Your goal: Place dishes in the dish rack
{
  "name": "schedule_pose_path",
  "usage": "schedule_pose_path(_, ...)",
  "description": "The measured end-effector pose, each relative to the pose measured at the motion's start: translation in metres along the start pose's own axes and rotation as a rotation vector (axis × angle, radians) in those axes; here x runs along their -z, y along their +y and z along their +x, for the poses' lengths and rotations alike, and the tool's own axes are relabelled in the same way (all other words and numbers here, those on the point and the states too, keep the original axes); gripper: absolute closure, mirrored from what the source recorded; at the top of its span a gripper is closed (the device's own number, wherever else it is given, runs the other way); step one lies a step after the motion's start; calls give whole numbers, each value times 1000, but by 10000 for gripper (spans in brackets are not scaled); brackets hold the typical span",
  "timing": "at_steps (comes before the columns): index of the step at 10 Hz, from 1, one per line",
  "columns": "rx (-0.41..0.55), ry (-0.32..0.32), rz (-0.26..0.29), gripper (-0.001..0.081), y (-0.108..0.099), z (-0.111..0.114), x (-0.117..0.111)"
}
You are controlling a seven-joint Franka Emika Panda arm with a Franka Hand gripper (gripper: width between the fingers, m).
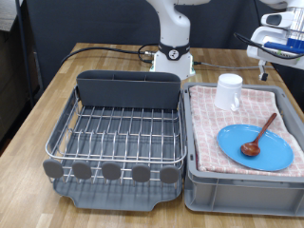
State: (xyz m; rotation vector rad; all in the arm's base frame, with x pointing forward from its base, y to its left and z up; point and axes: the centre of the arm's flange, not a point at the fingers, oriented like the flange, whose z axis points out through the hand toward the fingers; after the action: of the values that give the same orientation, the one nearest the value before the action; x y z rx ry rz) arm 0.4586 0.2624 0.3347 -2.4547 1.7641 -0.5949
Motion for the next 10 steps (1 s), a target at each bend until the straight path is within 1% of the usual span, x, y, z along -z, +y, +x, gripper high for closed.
schedule_pose_path(5,12,-26,7,4,5,0,-40)
schedule_pose_path(10,24,-44,27,4,17,-4,-78)
